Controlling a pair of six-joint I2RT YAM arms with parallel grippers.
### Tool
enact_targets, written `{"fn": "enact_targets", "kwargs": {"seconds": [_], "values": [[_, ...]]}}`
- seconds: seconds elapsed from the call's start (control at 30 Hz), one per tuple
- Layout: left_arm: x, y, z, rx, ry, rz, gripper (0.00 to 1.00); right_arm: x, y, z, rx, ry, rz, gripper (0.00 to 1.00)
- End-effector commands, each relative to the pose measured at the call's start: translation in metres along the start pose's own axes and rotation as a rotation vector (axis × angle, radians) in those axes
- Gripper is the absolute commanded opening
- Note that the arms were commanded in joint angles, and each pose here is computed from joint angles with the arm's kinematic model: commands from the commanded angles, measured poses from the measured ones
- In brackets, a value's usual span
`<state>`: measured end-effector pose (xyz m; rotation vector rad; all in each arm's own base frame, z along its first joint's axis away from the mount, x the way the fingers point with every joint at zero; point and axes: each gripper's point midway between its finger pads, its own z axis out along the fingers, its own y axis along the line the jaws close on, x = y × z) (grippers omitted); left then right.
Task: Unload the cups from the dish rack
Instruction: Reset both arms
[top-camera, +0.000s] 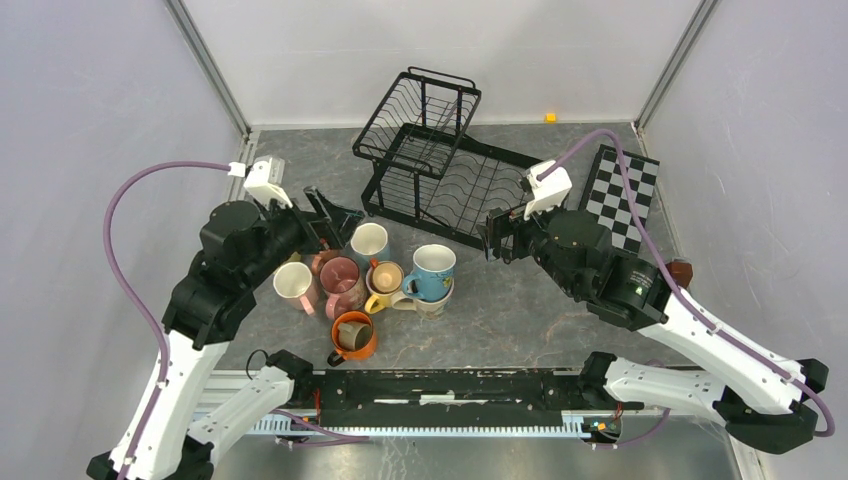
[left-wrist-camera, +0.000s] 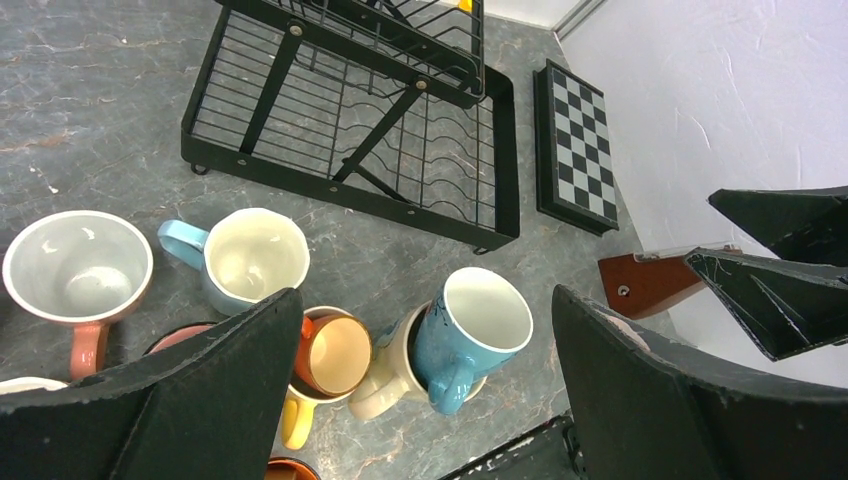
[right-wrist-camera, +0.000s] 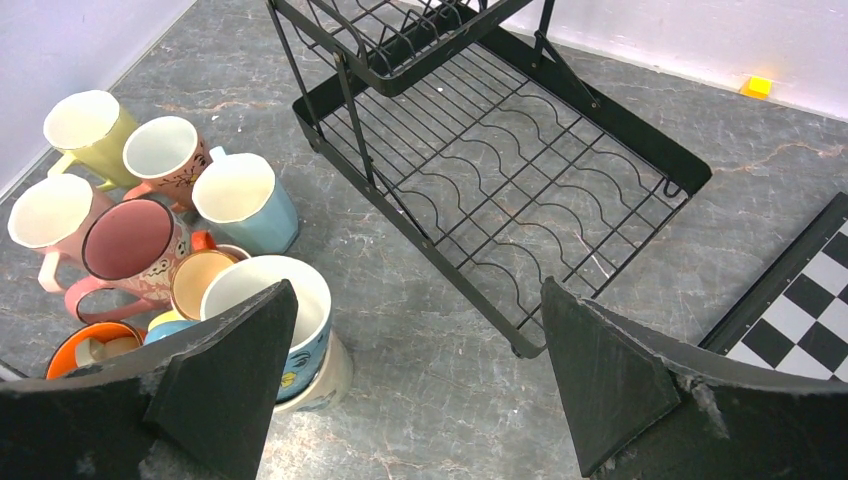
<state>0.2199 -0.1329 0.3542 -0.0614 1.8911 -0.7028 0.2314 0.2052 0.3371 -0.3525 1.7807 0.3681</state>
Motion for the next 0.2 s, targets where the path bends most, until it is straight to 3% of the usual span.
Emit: {"fn": "enact_targets", "kwargs": {"seconds": [0.0,0.17], "values": [[-0.0102,-0.0019,-0.0007,0.017,-0.043,0.064,1.0,-0.0155,-0.0009,-0.001,0.008,-0.044,0.017,0.98],[-0.0078,-0.0018,-0.0001,0.02,-0.036,0.063,1.0,-0.0154,0.0,-0.0007,0.004,-0.045,0.02,0.98]]}}
